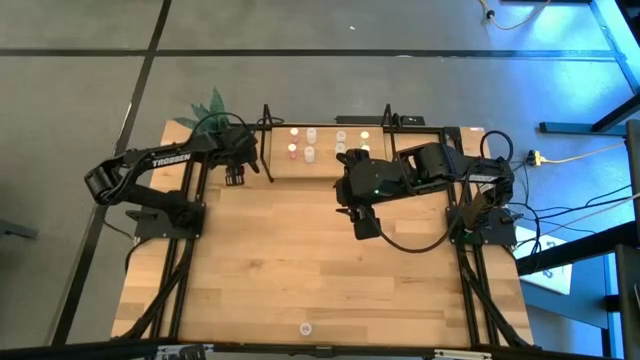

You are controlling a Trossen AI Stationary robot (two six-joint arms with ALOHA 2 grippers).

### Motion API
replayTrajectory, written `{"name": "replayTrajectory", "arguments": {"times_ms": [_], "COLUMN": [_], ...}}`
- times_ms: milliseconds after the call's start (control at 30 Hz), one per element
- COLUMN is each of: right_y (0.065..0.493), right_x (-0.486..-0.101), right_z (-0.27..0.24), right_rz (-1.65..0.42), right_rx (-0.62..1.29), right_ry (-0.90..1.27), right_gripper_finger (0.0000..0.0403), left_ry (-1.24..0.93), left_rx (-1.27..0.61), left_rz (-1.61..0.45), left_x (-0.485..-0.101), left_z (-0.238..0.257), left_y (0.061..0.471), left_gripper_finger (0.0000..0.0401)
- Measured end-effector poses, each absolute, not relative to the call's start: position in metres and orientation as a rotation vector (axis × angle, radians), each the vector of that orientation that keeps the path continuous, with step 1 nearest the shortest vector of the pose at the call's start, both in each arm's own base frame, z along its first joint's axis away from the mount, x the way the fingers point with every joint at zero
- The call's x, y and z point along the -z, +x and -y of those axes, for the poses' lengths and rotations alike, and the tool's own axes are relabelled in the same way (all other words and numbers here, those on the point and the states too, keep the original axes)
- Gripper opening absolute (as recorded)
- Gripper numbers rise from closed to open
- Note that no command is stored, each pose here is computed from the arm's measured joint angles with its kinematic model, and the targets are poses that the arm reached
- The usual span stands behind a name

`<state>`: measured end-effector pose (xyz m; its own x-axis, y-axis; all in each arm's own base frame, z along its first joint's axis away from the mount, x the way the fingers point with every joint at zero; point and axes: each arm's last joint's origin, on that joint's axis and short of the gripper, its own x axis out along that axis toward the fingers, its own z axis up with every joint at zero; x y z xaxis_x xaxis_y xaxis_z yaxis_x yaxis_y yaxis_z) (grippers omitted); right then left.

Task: Pick and place medicine bottles onto shelf by color
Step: Put the pink pill bottle on the shelf aligned with the other pink pill bottles

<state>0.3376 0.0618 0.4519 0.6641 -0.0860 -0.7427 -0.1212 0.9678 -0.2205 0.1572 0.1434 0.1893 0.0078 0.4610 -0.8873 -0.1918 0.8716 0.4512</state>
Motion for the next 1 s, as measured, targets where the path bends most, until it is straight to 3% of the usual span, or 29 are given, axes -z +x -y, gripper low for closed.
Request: {"name": "replayTrajectory", "arguments": {"times_ms": [433, 633, 1000], "right_y": [0.338, 0.338, 0.338], "right_x": [-0.452, -0.452, -0.451], "right_z": [-0.062, -0.062, -0.062], "right_rz": [-0.848, -0.848, -0.848], "right_rx": [-0.020, -0.020, -0.020], "right_ry": [-0.261, -0.261, -0.262], "right_gripper_finger": [0.0252, 0.0252, 0.0252], "left_ry": [0.271, 0.316, 0.322], "left_rx": [-0.489, -0.388, -0.426], "left_rz": [-1.418, -1.425, -1.422], "left_x": [-0.184, -0.180, -0.173], "left_z": [-0.145, -0.143, -0.142], "left_y": [0.161, 0.160, 0.158], "left_gripper_finger": [0.0220, 0.0220, 0.0220]}}
